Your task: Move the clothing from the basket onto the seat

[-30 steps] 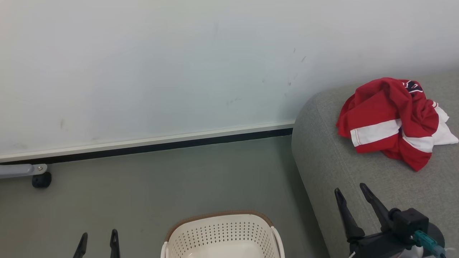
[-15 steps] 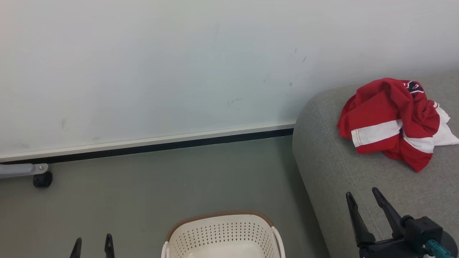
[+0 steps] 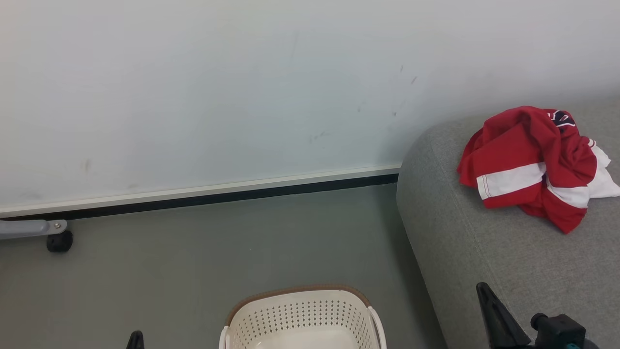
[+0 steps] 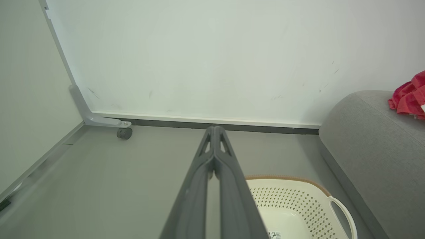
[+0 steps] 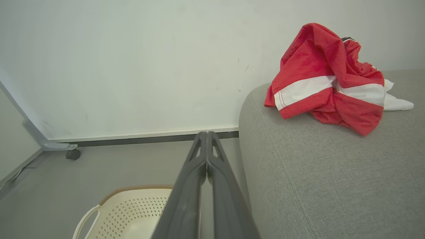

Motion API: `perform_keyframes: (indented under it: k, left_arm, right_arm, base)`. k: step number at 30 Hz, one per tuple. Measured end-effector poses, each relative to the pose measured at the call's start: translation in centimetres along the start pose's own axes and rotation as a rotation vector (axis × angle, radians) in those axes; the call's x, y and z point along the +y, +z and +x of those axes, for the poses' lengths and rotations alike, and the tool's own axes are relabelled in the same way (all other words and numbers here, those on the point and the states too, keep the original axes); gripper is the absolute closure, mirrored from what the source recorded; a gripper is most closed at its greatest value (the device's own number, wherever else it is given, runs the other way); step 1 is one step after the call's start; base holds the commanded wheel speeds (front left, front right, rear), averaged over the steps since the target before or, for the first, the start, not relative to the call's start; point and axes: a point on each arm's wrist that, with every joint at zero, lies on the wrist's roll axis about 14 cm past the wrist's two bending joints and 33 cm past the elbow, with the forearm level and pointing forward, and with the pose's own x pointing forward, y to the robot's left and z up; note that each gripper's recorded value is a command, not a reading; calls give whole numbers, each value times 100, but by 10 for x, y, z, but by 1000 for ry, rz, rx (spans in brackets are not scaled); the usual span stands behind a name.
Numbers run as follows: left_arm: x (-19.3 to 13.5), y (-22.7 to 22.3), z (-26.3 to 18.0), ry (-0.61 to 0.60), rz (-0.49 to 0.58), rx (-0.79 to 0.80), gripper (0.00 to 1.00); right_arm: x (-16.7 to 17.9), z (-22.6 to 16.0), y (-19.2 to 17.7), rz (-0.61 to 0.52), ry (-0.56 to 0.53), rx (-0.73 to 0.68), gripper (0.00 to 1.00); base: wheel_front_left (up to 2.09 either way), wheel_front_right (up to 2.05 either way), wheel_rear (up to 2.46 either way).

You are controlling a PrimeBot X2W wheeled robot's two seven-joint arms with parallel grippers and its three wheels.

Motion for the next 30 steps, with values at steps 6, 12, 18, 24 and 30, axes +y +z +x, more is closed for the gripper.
perform_keyframes:
  k: [6, 12, 18, 24, 30]
  left_arm:
    - [3, -6, 0, 14, -46, 33, 100]
    - [7, -11, 1, 33, -141, 66, 100]
    - [8, -12, 6, 49, -235, 83, 100]
    - [10, -14, 9, 62, -317, 100, 100]
    - [10, -16, 12, 73, -401, 115, 100]
  right_arm:
    - [-8, 2, -2, 61, -34, 17, 100]
    - [-12, 5, -4, 148, -58, 37, 100]
    - [-18, 9, -5, 237, -86, 51, 100]
    - [-23, 12, -8, 329, -111, 68, 100]
    - [-26, 14, -10, 422, -130, 78, 100]
  base:
    - [0, 0, 0]
    - [0, 0, 0]
    - [0, 0, 0]
    - [0, 0, 0]
    - [0, 0, 0]
